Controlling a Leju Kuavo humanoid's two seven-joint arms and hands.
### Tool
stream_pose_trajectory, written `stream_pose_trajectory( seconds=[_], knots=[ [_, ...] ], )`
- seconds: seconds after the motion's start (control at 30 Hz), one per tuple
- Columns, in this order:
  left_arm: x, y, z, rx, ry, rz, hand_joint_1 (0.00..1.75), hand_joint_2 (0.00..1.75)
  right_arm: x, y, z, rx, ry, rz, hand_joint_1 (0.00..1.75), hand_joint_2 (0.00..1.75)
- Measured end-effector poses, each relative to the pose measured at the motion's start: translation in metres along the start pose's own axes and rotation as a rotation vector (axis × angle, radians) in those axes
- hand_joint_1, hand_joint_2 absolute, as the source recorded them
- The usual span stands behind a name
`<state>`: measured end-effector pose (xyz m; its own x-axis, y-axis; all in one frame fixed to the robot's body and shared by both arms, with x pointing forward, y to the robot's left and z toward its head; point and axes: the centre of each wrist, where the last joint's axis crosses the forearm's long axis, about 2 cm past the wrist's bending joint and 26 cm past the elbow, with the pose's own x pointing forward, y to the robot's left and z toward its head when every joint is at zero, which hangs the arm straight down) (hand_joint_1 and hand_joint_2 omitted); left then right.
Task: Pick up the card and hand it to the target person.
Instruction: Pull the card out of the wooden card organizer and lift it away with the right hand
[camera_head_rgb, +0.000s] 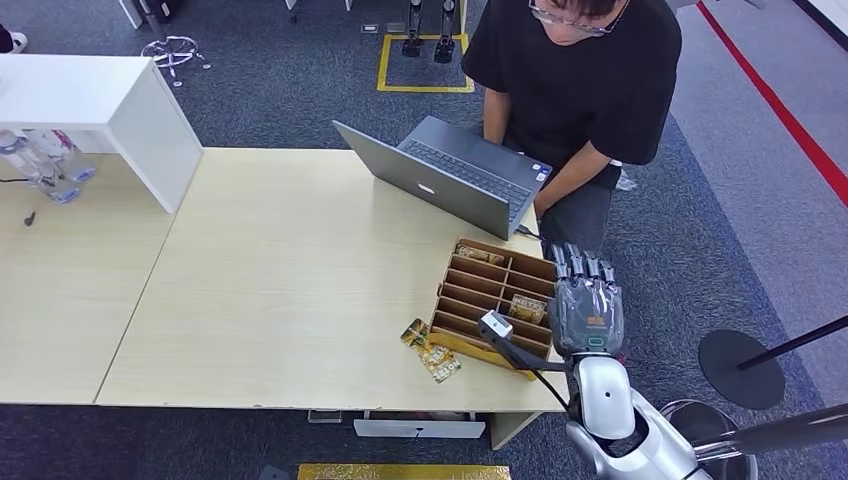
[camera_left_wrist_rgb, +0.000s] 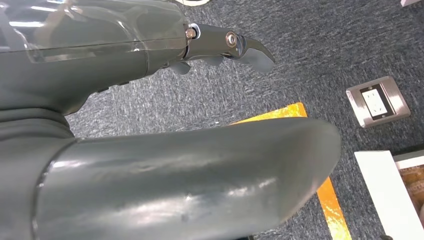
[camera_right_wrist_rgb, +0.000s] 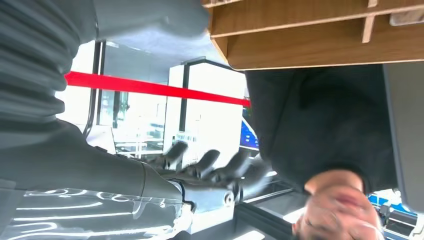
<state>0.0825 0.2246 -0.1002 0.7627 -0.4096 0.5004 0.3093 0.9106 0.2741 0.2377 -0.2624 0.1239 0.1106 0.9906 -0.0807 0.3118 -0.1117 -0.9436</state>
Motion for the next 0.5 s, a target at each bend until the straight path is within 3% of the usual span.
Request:
stream_pose_trajectory(
  seconds=[0.27, 0.5],
  knots=[
    [0.0, 0.0, 0.0, 0.001, 0.0, 0.0, 0.0, 0.0, 0.014, -0.003, 0.007, 0.018, -0.003, -0.043, 0.08, 1.75],
    [0.0, 0.0, 0.0, 0.0, 0.001, 0.0, 0.0, 0.0, 0.02, -0.002, 0.009, 0.05, 0.001, -0.065, 0.38, 1.75]
  ],
)
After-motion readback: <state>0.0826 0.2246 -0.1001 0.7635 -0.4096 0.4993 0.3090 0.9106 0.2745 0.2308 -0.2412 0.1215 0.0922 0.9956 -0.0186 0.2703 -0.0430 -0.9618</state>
